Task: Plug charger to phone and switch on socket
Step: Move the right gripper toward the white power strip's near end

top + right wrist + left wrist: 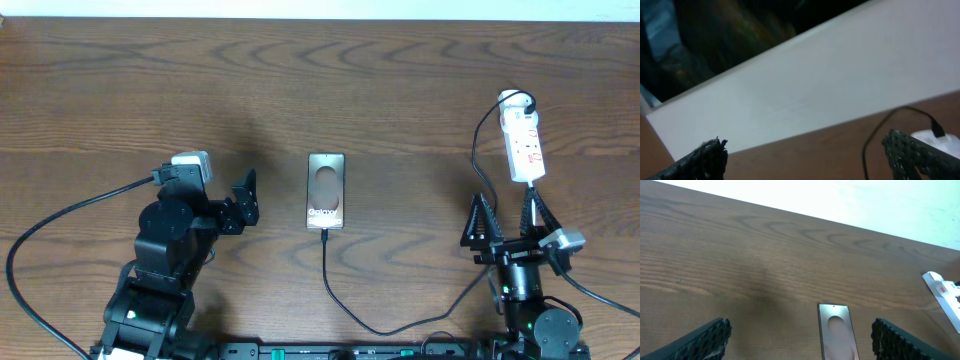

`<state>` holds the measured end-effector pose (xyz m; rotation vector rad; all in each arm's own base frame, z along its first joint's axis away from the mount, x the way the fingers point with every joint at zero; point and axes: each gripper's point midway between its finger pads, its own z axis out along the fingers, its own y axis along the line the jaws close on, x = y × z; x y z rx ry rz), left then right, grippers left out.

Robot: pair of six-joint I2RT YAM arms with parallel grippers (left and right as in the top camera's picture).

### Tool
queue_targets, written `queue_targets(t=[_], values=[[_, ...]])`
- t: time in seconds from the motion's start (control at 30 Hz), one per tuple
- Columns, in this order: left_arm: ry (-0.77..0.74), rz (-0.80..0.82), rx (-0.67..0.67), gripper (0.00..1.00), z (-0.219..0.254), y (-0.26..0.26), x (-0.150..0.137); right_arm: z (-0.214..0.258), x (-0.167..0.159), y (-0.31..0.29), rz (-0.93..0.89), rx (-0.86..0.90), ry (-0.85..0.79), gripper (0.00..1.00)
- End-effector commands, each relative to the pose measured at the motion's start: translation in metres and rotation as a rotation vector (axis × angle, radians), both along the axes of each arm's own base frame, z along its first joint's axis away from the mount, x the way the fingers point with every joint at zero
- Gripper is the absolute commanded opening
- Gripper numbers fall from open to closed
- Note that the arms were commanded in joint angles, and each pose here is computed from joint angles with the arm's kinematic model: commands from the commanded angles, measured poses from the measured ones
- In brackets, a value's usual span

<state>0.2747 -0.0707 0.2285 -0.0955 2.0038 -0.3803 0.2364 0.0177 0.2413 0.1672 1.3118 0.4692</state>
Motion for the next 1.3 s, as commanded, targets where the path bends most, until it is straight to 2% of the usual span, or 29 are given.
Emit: queue_targets(t=[0.0,0.17,0.5,0.73,1.27], values=[[-0.010,0.009,0.019,0.91,0.003,0.003,0.000,-0.007,0.002,-0.013,-0.069,0.029,0.021,0.99],[-0.010,0.009,0.019,0.91,0.003,0.003,0.000,-0.028,0.007,-0.025,-0.135,0.036,0.109,0.99],[-0.010,0.009,0.019,0.91,0.003,0.003,0.000,-0.082,0.010,-0.027,-0.170,-0.188,0.313,0.99],[-0.010,0.009,0.019,0.91,0.003,0.003,0.000,-0.084,0.009,-0.027,-0.186,-0.323,0.311,0.99],[-0.010,0.009,0.019,0.91,0.003,0.003,0.000,-0.083,0.010,-0.025,-0.173,-0.301,0.307,0.99]])
